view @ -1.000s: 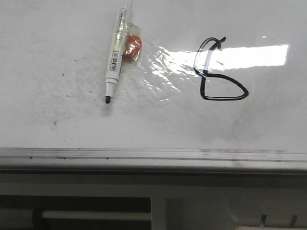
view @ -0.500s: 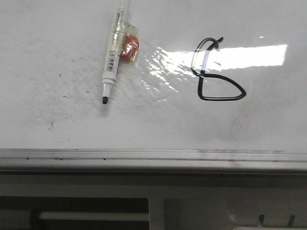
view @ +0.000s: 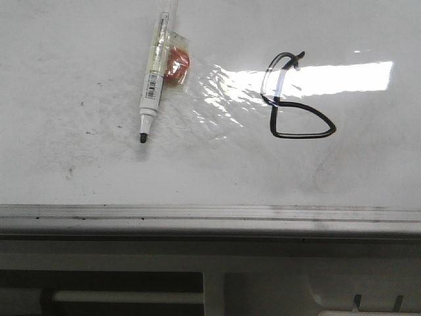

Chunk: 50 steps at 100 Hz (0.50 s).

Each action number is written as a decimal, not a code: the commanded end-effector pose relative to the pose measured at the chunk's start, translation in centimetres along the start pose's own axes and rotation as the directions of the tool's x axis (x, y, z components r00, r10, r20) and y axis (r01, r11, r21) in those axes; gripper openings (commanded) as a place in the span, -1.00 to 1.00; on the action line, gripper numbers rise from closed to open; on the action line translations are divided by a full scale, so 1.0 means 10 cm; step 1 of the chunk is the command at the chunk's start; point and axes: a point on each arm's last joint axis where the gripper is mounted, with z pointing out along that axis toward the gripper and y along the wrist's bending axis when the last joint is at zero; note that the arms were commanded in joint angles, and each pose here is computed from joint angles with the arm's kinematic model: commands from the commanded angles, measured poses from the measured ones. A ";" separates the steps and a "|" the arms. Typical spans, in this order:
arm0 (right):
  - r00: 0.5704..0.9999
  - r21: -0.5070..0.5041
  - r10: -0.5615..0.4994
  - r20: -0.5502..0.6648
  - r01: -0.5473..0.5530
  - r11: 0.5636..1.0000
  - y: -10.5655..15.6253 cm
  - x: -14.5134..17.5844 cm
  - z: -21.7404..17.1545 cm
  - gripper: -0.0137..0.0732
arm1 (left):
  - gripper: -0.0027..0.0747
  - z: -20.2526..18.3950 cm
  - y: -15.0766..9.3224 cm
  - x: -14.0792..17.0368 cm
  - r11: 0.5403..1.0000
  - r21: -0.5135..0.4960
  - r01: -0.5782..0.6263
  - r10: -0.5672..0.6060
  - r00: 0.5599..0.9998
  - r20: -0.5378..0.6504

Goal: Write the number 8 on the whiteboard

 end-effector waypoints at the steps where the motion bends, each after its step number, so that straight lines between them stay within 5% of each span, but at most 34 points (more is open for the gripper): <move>1: 1.000 0.033 -0.004 -0.013 0.004 0.999 -0.02 0.04 -0.02 -0.78 | -0.98 0.04 0.01 0.08 1.000 -0.004 0.019 -0.019 1.000 0.007; 33: 0.975 0.201 0.043 -0.217 0.001 0.980 -0.11 0.25 -0.12 -0.78 | -0.98 0.04 0.01 0.08 1.000 -0.004 0.019 -0.019 1.000 0.007; 50: 0.983 0.229 0.042 -0.181 0.000 0.974 -0.12 0.23 -0.14 -0.78 | -0.98 0.04 0.01 0.08 1.000 -0.004 0.019 -0.019 1.000 0.007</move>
